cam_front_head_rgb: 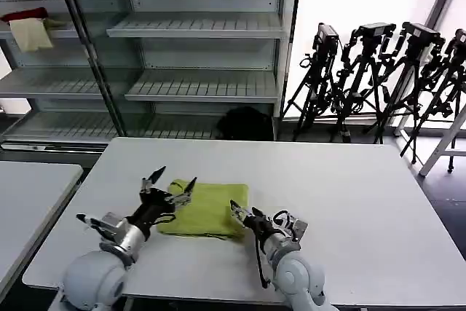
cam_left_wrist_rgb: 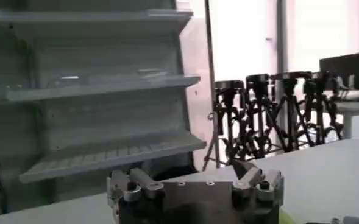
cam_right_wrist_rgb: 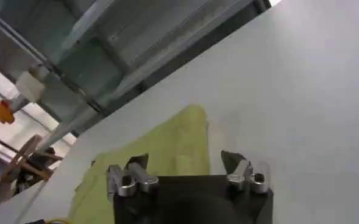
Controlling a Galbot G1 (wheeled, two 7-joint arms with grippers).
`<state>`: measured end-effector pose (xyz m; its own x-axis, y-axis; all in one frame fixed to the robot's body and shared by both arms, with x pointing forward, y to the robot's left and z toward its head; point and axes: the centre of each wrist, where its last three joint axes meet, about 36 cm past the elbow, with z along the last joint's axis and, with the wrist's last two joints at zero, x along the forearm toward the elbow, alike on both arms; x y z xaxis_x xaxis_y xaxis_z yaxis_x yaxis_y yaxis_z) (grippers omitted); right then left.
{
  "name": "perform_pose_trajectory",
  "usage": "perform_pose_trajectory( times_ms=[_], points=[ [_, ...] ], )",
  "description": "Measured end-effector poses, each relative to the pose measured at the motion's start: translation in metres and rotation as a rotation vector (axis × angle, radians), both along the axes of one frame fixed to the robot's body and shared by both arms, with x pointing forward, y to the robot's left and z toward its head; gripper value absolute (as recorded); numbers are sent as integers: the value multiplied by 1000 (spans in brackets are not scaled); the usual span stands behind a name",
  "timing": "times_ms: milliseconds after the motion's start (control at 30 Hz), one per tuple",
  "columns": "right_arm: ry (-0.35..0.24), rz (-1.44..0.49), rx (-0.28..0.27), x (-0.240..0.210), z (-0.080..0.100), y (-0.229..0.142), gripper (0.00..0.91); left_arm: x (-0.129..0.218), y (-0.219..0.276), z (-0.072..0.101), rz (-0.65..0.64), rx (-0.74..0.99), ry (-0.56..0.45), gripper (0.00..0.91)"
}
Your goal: Fold and organize the clothes.
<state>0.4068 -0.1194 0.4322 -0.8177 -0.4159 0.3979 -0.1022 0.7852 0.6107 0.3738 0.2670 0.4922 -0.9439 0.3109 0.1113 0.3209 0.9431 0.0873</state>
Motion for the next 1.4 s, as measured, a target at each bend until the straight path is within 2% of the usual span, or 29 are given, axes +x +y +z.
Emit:
perform_pose_trajectory(
  times_ms=[67,100,133,167,467,700,1067,1400],
  points=[
    [13,5,3,-1,-1,4,282,-2,10,0,21,4,-3,907],
    [18,6,3,-1,-1,5,101,-3,15,1,32,4,-4,907],
    [23,7,3,-1,-1,6,30,-4,19,1,40,3,-4,907],
    [28,7,3,-2,-1,7,0,-5,22,1,46,3,-4,907],
    [45,1,-9,-6,3,8,0,-9,35,1,73,-2,-10,907],
    [15,-22,-34,-4,12,-2,0,-10,38,-5,80,-7,-4,907],
    [-48,-59,-97,-5,27,-28,0,-11,43,-10,90,-11,1,907],
    [-68,-84,-178,-9,27,-63,0,-9,45,-18,98,-25,13,907]
  ],
)
